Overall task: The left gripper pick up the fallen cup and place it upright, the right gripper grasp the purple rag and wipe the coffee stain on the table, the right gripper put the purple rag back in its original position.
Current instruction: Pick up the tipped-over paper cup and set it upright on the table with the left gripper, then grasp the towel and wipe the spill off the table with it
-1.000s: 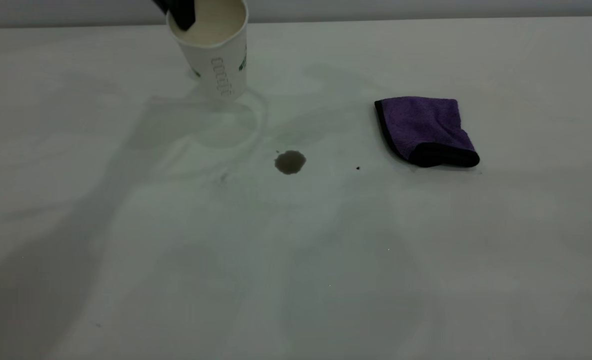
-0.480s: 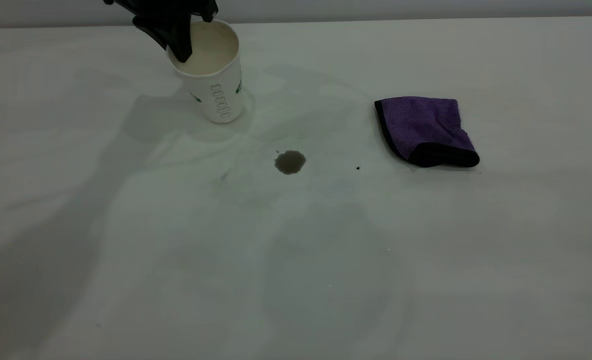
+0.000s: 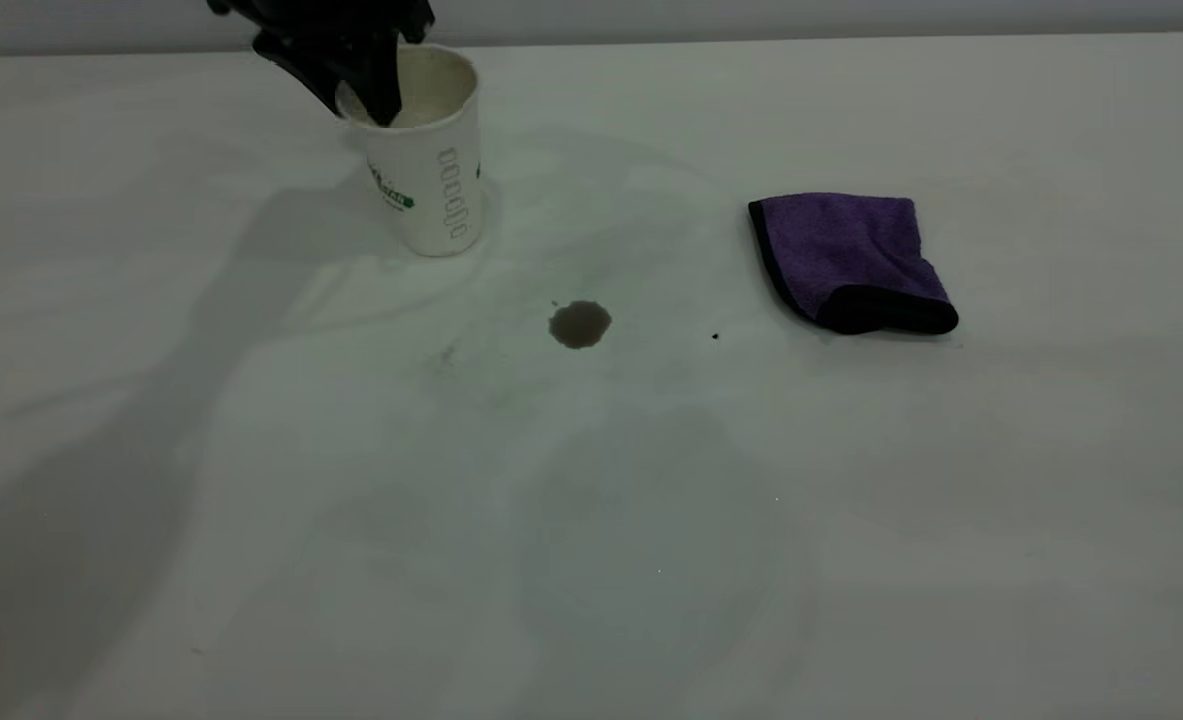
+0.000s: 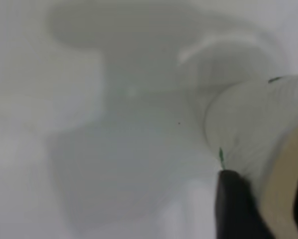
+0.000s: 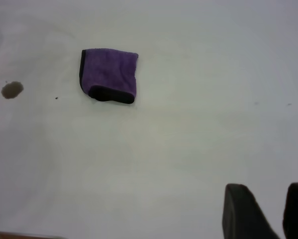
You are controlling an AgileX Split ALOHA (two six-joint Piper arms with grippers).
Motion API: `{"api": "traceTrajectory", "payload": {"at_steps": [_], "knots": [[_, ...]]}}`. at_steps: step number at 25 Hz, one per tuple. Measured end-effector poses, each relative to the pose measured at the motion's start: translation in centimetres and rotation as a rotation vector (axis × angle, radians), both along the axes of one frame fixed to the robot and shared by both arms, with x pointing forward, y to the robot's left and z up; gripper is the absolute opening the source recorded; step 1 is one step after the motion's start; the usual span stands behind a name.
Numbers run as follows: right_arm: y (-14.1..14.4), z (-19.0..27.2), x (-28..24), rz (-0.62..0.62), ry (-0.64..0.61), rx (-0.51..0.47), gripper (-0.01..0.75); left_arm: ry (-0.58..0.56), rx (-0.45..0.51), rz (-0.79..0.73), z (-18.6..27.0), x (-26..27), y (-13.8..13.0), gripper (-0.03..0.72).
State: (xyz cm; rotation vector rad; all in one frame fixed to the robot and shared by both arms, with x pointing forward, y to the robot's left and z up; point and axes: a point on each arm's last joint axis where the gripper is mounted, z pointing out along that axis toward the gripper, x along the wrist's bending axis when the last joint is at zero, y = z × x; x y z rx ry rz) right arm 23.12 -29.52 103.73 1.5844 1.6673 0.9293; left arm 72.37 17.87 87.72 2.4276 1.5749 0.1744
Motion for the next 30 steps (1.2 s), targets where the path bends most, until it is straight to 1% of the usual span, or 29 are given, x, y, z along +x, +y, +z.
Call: {"api": "traceTrajectory", "payload": {"at_steps": [2,4,5,7,9,11,14,18,20,25,28,30], "knots": [[0.0,0.0,0.0,0.0,0.0,0.0,0.238,-0.035,0.019,-0.019,1.9,0.0,0.2,0.538],[0.0,0.0,0.0,0.0,0.0,0.0,0.238,-0.068,0.036,-0.032,4.5,-0.2,0.4,0.631],[0.0,0.0,0.0,0.0,0.0,0.0,0.238,-0.084,0.04,-0.035,6.1,-0.5,0.5,0.671],[0.0,0.0,0.0,0.0,0.0,0.0,0.238,-0.11,0.038,-0.037,9.6,-1.3,0.8,0.705],[0.0,0.0,0.0,0.0,0.0,0.0,0.238,-0.132,0.035,-0.039,12.9,-2.4,1.0,0.707],[0.0,0.0,0.0,0.0,0.0,0.0,0.238,-0.154,0.038,-0.042,16.2,-3.7,1.4,0.692],[0.0,0.0,0.0,0.0,0.0,0.0,0.238,-0.199,0.039,-0.043,21.1,-6.1,2.1,0.649],[0.0,0.0,0.0,0.0,0.0,0.0,0.238,-0.184,0.034,-0.017,25.9,-9.9,3.0,0.589],[0.0,0.0,0.0,0.0,0.0,0.0,0.238,-0.223,0.021,0.001,27.9,-11.2,3.3,0.576],[0.0,0.0,0.0,0.0,0.0,0.0,0.238,-0.322,-0.005,0.016,31.9,-14.7,4.2,0.572],[0.0,0.0,0.0,0.0,0.0,0.0,0.238,-0.337,-0.008,0.017,32.8,-17.1,4.7,0.572],[0.0,0.0,0.0,0.0,0.0,0.0,0.238,-0.327,-0.005,0.017,32.7,-18.9,5.2,0.572]]}}
